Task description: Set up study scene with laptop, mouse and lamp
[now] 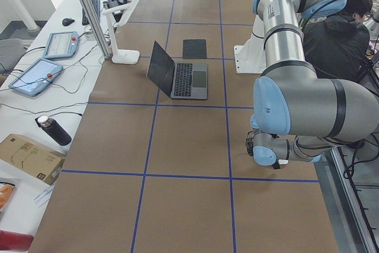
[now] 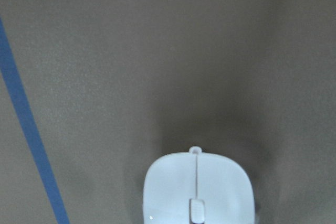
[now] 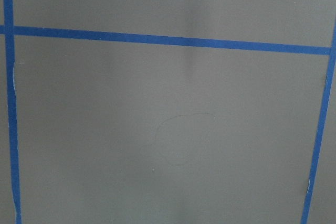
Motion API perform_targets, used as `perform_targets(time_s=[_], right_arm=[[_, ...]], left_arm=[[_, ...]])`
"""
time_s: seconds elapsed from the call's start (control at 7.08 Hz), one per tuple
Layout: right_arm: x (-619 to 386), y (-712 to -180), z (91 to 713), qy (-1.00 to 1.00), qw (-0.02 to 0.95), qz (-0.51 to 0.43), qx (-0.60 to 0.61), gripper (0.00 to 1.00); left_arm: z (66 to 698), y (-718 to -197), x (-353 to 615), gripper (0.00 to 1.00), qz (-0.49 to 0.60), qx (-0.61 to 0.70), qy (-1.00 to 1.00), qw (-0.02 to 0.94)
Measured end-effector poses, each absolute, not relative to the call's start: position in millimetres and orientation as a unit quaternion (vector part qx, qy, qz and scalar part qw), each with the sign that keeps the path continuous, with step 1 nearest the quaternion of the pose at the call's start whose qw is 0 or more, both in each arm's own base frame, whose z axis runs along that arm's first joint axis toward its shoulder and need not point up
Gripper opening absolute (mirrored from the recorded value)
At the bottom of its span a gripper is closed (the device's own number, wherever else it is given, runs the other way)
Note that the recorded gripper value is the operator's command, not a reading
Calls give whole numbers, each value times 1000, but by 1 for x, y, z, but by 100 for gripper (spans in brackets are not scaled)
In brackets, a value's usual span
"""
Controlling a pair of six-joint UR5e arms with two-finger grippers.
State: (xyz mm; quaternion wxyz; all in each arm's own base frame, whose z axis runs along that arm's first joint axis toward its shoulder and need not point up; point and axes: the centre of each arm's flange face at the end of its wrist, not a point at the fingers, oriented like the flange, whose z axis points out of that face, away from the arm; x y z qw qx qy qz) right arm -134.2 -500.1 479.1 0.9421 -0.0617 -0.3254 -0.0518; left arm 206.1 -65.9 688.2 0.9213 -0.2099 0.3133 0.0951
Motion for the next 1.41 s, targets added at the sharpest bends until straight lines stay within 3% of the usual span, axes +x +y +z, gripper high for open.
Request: perform_targets(time_s=[0.14,0.28,0.85,1.41], right_arm=[[-134,-499,478,-327,941,-53,-61,99],[-134,-499,477,-328,941,-53,-60,99],[-134,-498,475,-329,941,-54,-59,99],[-135,-498,475,-329,941,-54,-59,99]], left_arm=[[688,-64,208,90,99,-211,314,920],[689,-62,209,80,103,-212,315,919],[694,-62,205,20,106,-215,324,915],[683,-61,210,17,94,-224,352,904]])
